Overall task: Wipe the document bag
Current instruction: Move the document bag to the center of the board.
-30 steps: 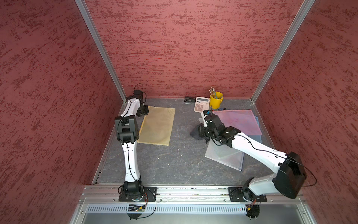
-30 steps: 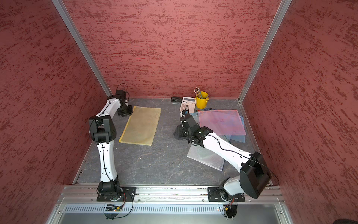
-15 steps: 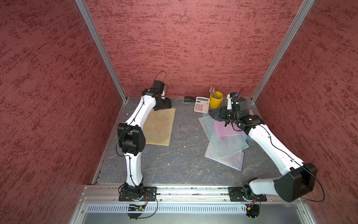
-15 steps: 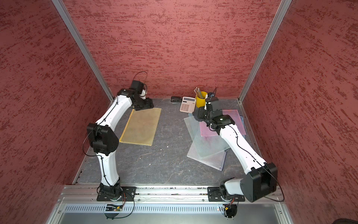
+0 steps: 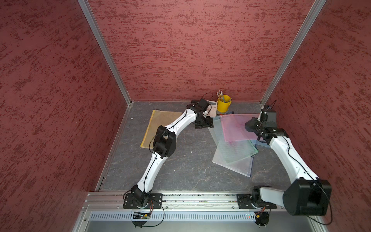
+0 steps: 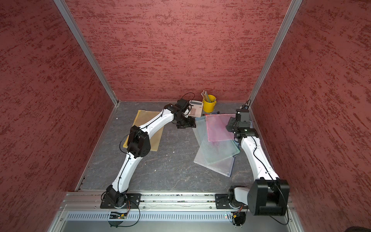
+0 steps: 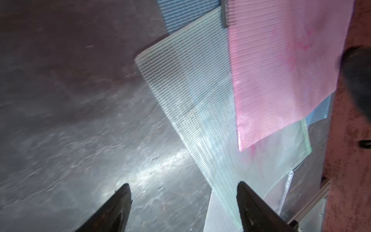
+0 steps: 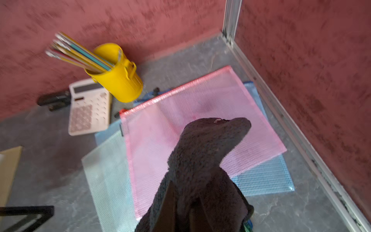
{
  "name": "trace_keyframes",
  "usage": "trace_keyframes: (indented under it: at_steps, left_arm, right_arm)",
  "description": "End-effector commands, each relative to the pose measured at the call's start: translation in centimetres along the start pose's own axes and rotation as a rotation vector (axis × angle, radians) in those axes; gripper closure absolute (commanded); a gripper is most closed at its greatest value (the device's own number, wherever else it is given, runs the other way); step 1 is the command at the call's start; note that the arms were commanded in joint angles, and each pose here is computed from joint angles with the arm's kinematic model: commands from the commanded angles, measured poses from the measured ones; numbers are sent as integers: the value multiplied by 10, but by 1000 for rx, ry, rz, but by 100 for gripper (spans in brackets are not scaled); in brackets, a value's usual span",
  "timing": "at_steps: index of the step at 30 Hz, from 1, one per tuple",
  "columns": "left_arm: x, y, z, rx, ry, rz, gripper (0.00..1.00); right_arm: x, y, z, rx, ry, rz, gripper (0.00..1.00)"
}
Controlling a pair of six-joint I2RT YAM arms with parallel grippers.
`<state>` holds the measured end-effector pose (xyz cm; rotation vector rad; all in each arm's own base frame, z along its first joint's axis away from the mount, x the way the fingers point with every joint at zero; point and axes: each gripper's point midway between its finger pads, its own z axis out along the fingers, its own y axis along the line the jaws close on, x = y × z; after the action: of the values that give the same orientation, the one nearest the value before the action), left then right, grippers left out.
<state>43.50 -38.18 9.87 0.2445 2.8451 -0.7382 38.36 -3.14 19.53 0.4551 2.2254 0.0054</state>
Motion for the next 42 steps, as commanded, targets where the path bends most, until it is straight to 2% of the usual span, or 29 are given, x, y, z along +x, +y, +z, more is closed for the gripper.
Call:
trace_keyframes:
  at_steps: [1, 8, 10, 17, 23, 26, 33, 38, 42]
  left_arm:
    - [-8, -28, 15, 111, -7, -55, 16]
    - [-5, -45, 48, 186, 9, -97, 15]
    - [-4, -45, 54, 193, 16, -110, 15]
    - [10, -42, 78, 181, 61, -112, 15]
    - [22, -34, 80, 144, 83, -98, 15]
    - [24, -20, 79, 110, 82, -117, 15]
    - [12, -20, 37, 63, 4, -47, 15]
    - [9, -35, 26, 84, -13, -20, 15]
    - [15, -45, 39, 110, 17, -22, 15]
  right_arm:
    - [-1, 8, 23, -44, -47, 37, 100]
    - [46, 5, 58, -41, 82, 34, 100]
    - [69, 8, 67, -62, 160, 46, 100]
    - [152, 38, 55, -152, 348, 48, 100]
    - [211, 69, 34, -236, 494, 38, 100]
    - [189, 78, 20, -271, 446, 37, 100]
    - [81, 95, -8, -252, 262, -98, 100]
    - [4, 54, -5, -137, 117, -86, 100]
    - [-13, 27, 18, -47, 78, -84, 100]
